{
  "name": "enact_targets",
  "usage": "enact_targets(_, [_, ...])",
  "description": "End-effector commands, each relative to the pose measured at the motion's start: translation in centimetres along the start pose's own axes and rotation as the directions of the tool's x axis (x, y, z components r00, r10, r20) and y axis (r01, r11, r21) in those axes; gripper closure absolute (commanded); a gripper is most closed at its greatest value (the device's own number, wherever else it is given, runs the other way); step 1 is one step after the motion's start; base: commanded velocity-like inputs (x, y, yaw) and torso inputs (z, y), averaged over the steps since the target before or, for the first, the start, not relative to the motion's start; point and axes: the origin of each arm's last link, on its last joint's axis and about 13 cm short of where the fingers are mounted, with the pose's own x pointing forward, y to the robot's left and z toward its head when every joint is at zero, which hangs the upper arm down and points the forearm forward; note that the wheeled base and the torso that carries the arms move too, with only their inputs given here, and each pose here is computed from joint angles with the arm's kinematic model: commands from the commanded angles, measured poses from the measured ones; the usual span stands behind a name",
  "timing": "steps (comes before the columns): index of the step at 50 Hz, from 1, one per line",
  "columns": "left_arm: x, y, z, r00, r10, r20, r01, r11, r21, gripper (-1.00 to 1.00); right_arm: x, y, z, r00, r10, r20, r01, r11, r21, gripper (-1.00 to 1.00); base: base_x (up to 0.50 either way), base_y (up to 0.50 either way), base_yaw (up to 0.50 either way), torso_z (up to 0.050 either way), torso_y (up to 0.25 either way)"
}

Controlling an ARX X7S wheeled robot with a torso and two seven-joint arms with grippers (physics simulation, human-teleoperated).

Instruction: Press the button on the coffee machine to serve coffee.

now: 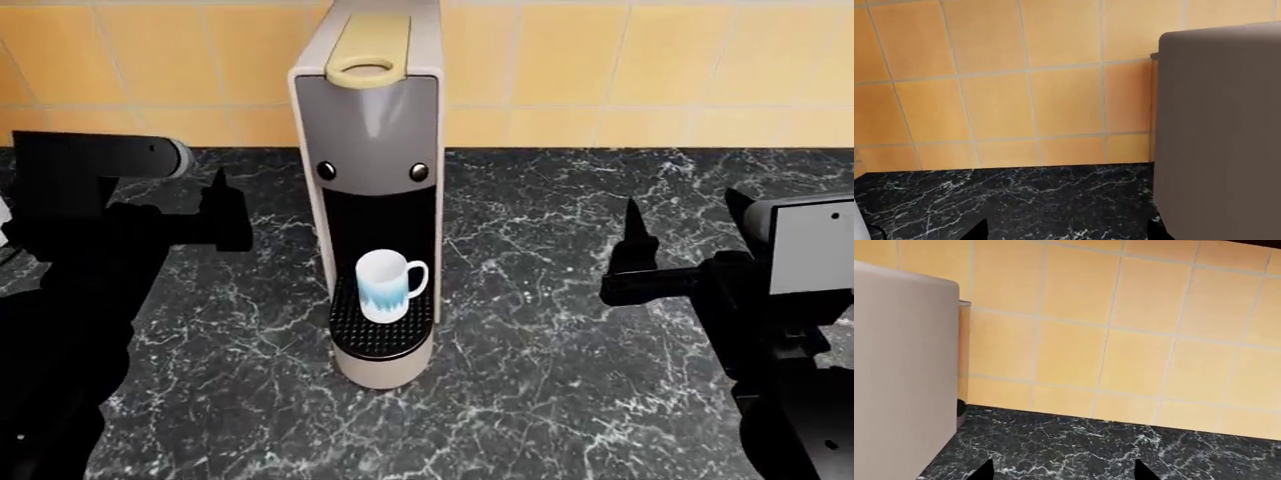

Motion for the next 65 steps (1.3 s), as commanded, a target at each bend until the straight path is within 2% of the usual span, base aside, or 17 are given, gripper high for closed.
enact_targets(1, [0.1, 0.2, -0.2, 1.000, 0.024, 0.014, -0.023, 1.000, -0.006, -1.00, -0.4, 0.1, 0.3, 0.999, 0.034, 0.012, -0.034, 0.999, 0.039, -1.00, 0.00, 0.00, 0.00, 0.000, 0.000])
enact_targets(7, [0.1, 0.2, -0.2, 1.000, 0.026, 0.012, -0.026, 1.000, -0.005, -1.00, -1.2, 1.1, 1.6, 0.982, 0.191, 0.008, -0.191, 0.981, 0.045, -1.00, 0.00, 0.00, 0.00, 0.000, 0.000])
enact_targets(12, [0.0, 0.6, -0.3, 1.000, 0.028, 0.009, -0.028, 1.000, -0.006, -1.00, -1.7, 2.4, 2.4, 0.949, 0.314, -0.010, -0.313, 0.948, 0.050, -1.00, 0.00, 0.00, 0.00, 0.000, 0.000])
enact_targets(23, [0.0, 0.5, -0.3, 1.000, 0.027, 0.009, -0.027, 1.000, -0.003, -1.00, -2.2, 4.6, 4.3, 0.900, 0.435, 0.000, -0.435, 0.899, 0.045, -1.00, 0.00, 0.00, 0.00, 0.000, 0.000])
enact_targets(35, [0.0, 0.1, -0.6, 1.000, 0.024, 0.007, -0.024, 1.000, -0.006, -1.00, -1.7, 5.8, 5.4, 0.861, 0.509, 0.001, -0.509, 0.860, 0.042, -1.00, 0.00, 0.00, 0.00, 0.000, 0.000])
enact_targets(41, [0.0, -0.2, -0.6, 0.999, 0.031, 0.008, -0.031, 0.999, -0.010, -1.00, -1.1, 5.9, 5.6, 0.853, 0.521, -0.006, -0.521, 0.853, 0.045, -1.00, 0.00, 0.00, 0.00, 0.000, 0.000])
enact_targets(43, [-0.1, 0.2, -0.4, 0.999, 0.033, 0.011, -0.033, 0.999, -0.012, -1.00, -1.0, 6.0, 5.7, 0.846, 0.533, 0.007, -0.533, 0.843, 0.072, -1.00, 0.00, 0.00, 0.00, 0.000, 0.000])
enact_targets(45, [0.0, -0.1, -0.4, 0.999, 0.030, 0.012, -0.030, 0.999, -0.012, -1.00, -0.6, 6.3, 5.6, 0.842, 0.539, -0.002, -0.538, 0.840, 0.069, -1.00, 0.00, 0.00, 0.00, 0.000, 0.000])
enact_targets(53, [-0.1, 0.7, -0.2, 0.999, 0.033, 0.009, -0.033, 0.999, -0.004, -1.00, 0.7, 6.8, 5.4, 0.832, 0.555, -0.028, -0.550, 0.829, 0.101, -1.00, 0.00, 0.00, 0.00, 0.000, 0.000])
enact_targets(54, [0.0, 0.7, -0.4, 0.999, 0.032, 0.006, -0.032, 0.999, 0.000, -1.00, 1.1, 7.5, 6.0, 0.812, 0.583, -0.016, -0.579, 0.810, 0.090, -1.00, 0.00, 0.00, 0.00, 0.000, 0.000])
enact_targets(55, [0.1, 0.5, -0.4, 0.999, 0.032, 0.007, -0.032, 0.999, 0.000, -1.00, 1.1, 7.6, 6.1, 0.809, 0.587, -0.012, -0.584, 0.806, 0.095, -1.00, 0.00, 0.00, 0.00, 0.000, 0.000])
enact_targets(65, [0.0, 0.6, -0.3, 1.000, 0.031, 0.007, -0.031, 1.000, 0.001, -1.00, 1.0, 7.5, 6.2, 0.810, 0.587, -0.006, -0.584, 0.806, 0.097, -1.00, 0.00, 0.00, 0.00, 0.000, 0.000])
